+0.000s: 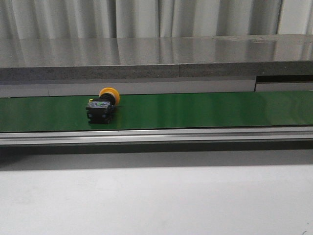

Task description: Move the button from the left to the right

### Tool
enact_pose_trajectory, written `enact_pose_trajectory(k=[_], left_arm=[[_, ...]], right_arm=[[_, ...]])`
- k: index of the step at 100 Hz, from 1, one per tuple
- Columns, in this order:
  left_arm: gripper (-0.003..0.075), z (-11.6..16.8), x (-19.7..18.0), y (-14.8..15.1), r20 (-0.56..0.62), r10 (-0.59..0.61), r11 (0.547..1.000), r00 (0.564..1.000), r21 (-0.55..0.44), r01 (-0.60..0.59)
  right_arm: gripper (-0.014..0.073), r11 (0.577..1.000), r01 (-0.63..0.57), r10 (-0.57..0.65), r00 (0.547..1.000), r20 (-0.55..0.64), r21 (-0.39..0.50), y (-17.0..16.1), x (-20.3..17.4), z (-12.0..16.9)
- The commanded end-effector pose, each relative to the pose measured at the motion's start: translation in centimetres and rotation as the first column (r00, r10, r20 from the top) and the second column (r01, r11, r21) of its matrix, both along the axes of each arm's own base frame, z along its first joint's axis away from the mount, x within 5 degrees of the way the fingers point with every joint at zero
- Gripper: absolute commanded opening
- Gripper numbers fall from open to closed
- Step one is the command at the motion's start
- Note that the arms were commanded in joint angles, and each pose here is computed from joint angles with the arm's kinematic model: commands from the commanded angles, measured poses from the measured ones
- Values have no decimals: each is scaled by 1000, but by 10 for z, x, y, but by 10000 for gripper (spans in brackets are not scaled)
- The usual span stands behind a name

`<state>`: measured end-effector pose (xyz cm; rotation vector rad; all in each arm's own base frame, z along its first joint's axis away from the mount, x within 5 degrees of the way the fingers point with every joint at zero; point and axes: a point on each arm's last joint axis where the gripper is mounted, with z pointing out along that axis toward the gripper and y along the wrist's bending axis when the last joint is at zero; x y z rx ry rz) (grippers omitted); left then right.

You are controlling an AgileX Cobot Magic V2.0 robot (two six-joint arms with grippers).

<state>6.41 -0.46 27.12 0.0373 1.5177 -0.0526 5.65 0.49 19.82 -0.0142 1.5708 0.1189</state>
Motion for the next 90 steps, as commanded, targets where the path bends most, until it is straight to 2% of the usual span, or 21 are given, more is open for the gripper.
enact_pose_trajectory(k=[1,30,47,61,73,90], left_arm=[[-20,15,-1,2,89,18,1000,996,-16,-17],[-20,15,-1,2,89,18,1000,996,-16,-17],[-20,15,-1,2,89,18,1000,996,-16,-17],[-20,15,-1,2,89,18,1000,996,-16,-17],[-20,15,-1,2,89,18,1000,996,-16,-17],[-20,15,-1,2,89,18,1000,996,-16,-17]], right_arm=[[-66,1000,10,-11,989,150,10,-1,-3,17],[-66,1000,8,-12,979,201,21,-1,-7,39],[-66,1000,-3,-1,992,128,25,0,-8,72],[-66,1000,-9,9,1000,16,8,1,-2,103],[-66,1000,-18,17,992,-126,-4,3,9,124],[-66,999,-36,25,925,-380,-21,6,34,140]])
